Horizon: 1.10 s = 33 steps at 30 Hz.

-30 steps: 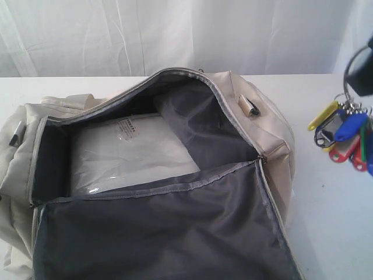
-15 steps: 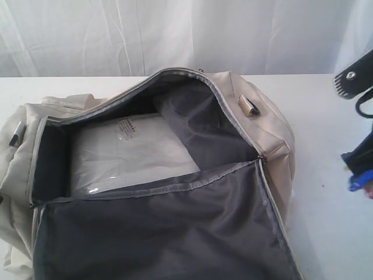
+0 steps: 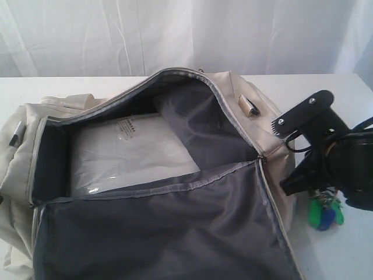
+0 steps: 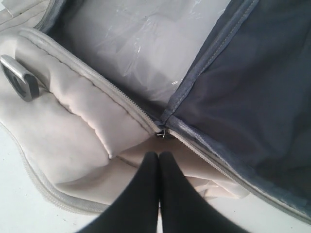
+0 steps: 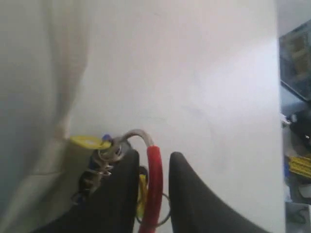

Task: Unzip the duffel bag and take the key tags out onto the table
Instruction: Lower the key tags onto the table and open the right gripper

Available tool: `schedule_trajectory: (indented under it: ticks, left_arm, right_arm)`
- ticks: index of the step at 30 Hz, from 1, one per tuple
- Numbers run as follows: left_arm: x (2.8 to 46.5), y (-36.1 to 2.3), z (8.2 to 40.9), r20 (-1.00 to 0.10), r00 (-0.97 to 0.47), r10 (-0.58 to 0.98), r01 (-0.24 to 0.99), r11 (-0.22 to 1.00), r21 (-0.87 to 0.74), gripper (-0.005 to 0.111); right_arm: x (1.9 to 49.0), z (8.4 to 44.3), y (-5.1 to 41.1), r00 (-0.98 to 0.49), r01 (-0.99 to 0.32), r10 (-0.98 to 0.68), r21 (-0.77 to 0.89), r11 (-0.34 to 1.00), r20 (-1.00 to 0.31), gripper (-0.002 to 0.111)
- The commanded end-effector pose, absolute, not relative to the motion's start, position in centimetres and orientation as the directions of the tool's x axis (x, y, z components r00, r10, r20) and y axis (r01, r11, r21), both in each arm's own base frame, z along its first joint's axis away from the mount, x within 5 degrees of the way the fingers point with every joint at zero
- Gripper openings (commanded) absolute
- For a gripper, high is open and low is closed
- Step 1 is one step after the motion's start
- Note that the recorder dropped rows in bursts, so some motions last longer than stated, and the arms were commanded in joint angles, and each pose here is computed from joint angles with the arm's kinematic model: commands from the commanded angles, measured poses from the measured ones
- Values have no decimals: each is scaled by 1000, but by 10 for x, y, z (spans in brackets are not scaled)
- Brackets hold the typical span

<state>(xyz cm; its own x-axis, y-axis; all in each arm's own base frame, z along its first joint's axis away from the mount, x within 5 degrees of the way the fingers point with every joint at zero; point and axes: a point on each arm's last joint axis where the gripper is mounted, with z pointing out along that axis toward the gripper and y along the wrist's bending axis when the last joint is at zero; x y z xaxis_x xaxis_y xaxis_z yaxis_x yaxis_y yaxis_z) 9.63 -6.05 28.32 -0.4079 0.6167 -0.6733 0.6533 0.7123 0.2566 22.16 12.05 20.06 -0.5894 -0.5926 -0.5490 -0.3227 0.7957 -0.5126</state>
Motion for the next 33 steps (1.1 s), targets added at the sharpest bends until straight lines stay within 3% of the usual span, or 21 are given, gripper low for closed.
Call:
schedule_trajectory:
  ticks: [1,14,16,22,24,27,30,33]
  left_arm:
    - [94,-61,281,-673,-417,610,657,715,241,0]
    - [94,-61,281,-673,-416,612,657,713,242,0]
    - [94,-61,281,-673,-416,612,657,713,242,0]
    - [94,-61,281,-673,-416,612,657,713,242,0]
    - [94,-61,281,-673,-416,612,657,713,242,0]
    - [94,-61,281,-673,-416,612,657,713,242,0]
    - [94,-60,277,-666,-419,617,661,710,243,0]
    - [95,-60,275,-669,-405,623,661,705,257,0]
  right_arm:
    - [225,185,129,-591,-387,-603,-467,795,-536,0]
    - [223,175,146,-592,-458,-541,-303,835,-597,2]
    - [223,175,147,-590,-462,-541,-299,835,-599,8]
    - [222,184,141,-597,-417,-517,-313,853,-614,42]
    - [220,195,136,-589,-381,-494,-320,867,-639,47]
    - [209,231,121,-560,-279,-397,-286,917,-727,47]
    - [195,258,110,-509,-263,-338,-231,937,-791,47]
    - [168,289,93,-488,-239,-183,-70,968,-854,41]
